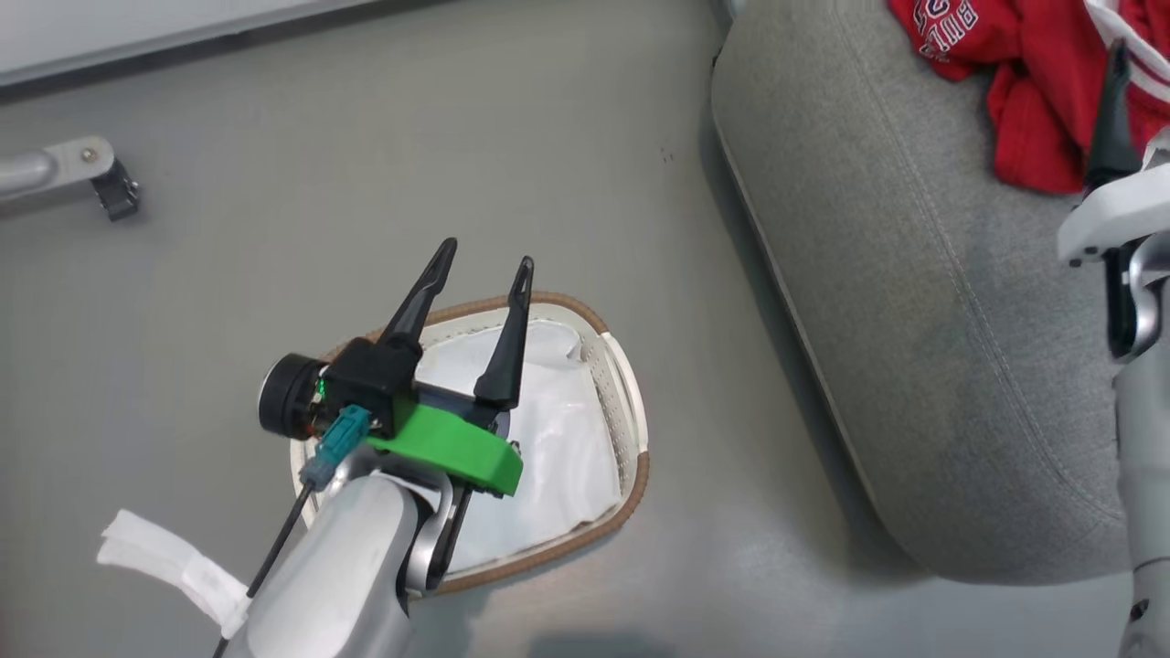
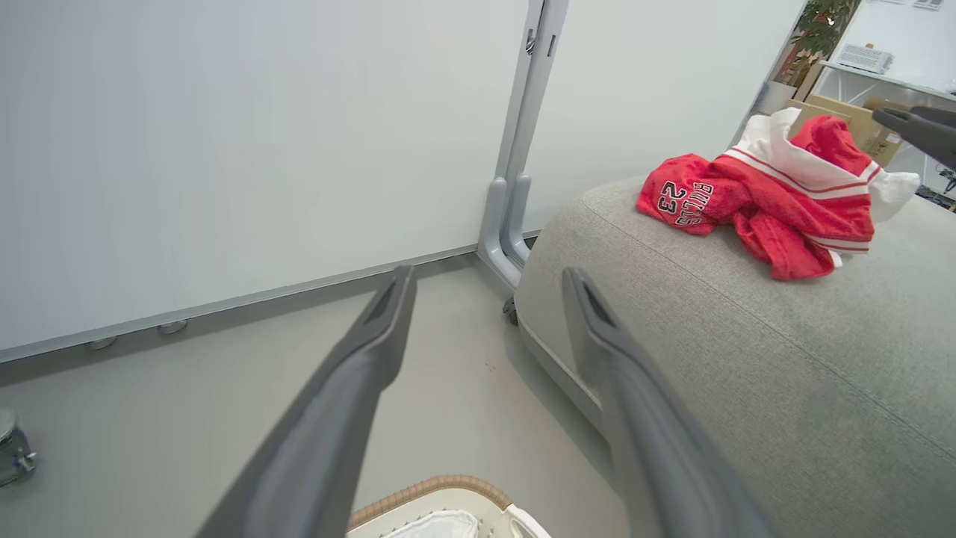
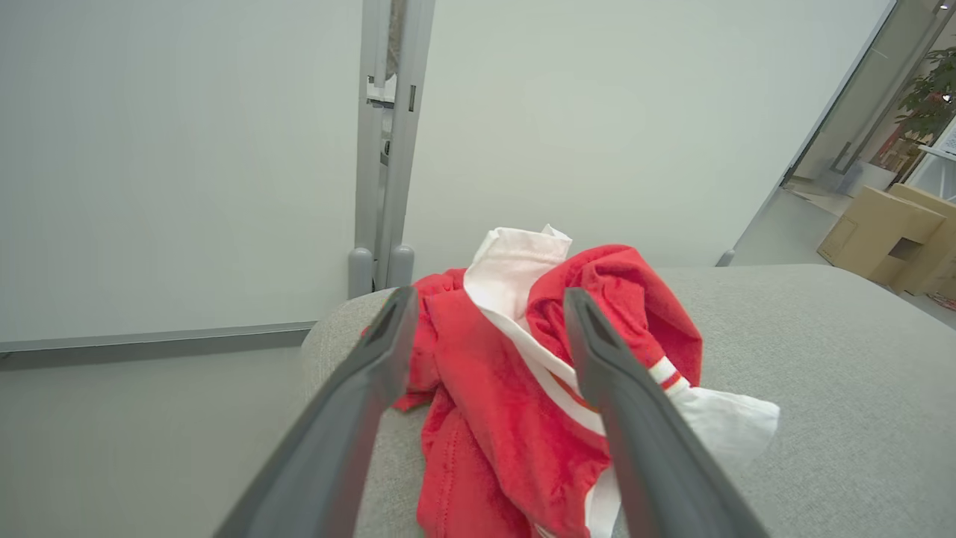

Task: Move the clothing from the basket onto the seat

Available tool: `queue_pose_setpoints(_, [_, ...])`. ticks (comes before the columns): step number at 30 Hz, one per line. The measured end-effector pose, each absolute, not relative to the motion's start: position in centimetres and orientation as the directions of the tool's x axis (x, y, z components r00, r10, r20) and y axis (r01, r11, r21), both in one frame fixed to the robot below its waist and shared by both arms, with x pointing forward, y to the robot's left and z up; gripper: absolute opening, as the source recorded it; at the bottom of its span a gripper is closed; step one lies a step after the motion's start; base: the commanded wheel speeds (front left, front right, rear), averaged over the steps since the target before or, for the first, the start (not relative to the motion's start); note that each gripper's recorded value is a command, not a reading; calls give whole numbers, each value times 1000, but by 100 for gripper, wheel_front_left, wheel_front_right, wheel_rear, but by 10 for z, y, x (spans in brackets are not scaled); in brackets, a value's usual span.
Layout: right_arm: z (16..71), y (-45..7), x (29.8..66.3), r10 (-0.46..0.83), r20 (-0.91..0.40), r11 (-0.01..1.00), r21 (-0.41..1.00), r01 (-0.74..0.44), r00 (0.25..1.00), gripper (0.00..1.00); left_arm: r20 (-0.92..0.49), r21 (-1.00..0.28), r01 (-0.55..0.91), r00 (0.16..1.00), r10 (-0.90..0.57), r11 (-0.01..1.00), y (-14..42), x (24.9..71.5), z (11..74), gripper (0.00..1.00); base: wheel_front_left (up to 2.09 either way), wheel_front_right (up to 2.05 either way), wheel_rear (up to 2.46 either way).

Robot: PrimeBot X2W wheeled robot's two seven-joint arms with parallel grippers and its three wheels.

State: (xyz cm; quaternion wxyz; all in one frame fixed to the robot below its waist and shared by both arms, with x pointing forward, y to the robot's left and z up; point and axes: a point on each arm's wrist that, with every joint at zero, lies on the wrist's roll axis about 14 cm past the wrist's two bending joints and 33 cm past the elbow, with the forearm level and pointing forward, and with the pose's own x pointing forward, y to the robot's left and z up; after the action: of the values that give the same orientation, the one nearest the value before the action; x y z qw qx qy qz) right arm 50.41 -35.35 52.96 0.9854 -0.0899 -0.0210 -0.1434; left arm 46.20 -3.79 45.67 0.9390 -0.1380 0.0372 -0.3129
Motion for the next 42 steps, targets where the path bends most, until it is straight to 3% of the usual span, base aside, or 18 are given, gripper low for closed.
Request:
queue_pose_setpoints(19, [524, -190, 456, 51, 107, 997, 52, -57, 993, 100, -30, -271, 182, 980, -197, 945, 103, 416, 470, 100, 0, 0, 0])
queue_pose_setpoints(30, [503, -162, 413, 96, 73, 982, 154, -106, 993, 100, -33, -272, 52, 997, -63, 961, 148, 374, 471, 100, 0, 0, 0])
queue_pose_setpoints(42, [500, -151, 399, 127, 67, 975, 174, -137, 990, 100, -57, -286, 2, 998, -20, 958, 161, 356, 463, 100, 0, 0, 0])
